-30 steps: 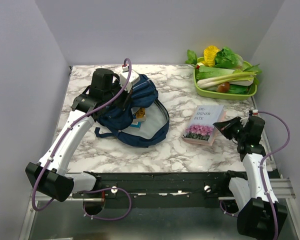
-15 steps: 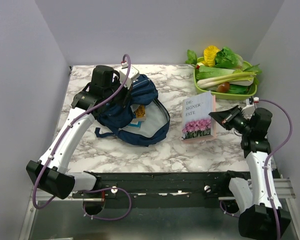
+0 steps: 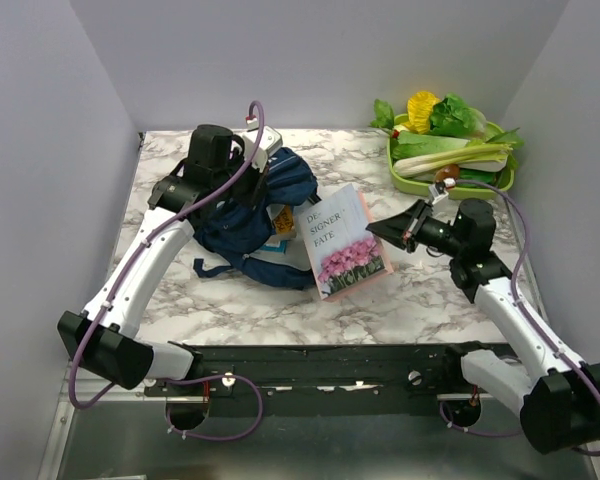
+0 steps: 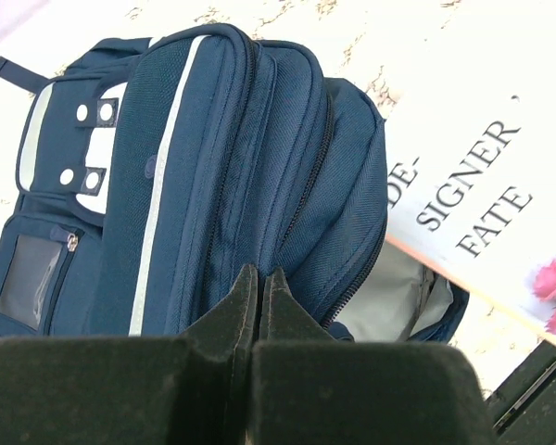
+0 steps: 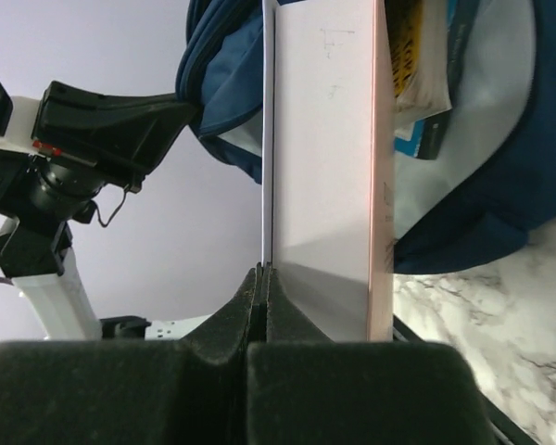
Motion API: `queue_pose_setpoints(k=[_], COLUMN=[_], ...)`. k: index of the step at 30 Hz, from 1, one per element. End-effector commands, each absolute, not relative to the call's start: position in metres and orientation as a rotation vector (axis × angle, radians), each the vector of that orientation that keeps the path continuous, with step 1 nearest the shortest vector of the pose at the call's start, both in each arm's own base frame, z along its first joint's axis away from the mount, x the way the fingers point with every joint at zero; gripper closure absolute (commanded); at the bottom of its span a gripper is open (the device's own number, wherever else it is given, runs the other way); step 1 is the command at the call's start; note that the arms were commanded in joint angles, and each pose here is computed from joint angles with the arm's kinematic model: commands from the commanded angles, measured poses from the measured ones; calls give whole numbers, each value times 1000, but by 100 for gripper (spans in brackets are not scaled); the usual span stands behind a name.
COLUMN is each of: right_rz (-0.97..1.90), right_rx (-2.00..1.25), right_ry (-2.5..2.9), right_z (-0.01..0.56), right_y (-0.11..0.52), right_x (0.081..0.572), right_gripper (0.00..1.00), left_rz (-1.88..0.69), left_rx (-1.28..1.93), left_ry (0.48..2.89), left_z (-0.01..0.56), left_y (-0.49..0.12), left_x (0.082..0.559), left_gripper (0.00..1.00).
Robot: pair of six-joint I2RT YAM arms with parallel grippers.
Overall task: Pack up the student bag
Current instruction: Place the book in the student bag.
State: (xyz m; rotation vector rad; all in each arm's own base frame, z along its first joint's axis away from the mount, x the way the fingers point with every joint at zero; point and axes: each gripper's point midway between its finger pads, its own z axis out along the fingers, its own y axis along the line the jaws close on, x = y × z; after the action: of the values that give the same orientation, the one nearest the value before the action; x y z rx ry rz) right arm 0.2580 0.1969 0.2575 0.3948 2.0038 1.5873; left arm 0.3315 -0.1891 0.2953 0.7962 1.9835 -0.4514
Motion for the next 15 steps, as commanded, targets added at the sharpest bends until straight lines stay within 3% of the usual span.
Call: queue_pose_setpoints(k=[1,10,15], right_rz=[1720,1965,1962], right_rx=[410,430,464], right_ry=[1949,1953,1969], right_z=[277,260,248], right_y=[219,276,302], right_x=[266,285,309], right_gripper=[99,99,99], left_rz=[-513,-609,-645], left_rx=[777,808,834], left_ry=[1681,1663,1650], left_z=[382,390,396], left_y=[-210,-225,-228], left_x=[340,323,312], left_gripper=[100,100,100])
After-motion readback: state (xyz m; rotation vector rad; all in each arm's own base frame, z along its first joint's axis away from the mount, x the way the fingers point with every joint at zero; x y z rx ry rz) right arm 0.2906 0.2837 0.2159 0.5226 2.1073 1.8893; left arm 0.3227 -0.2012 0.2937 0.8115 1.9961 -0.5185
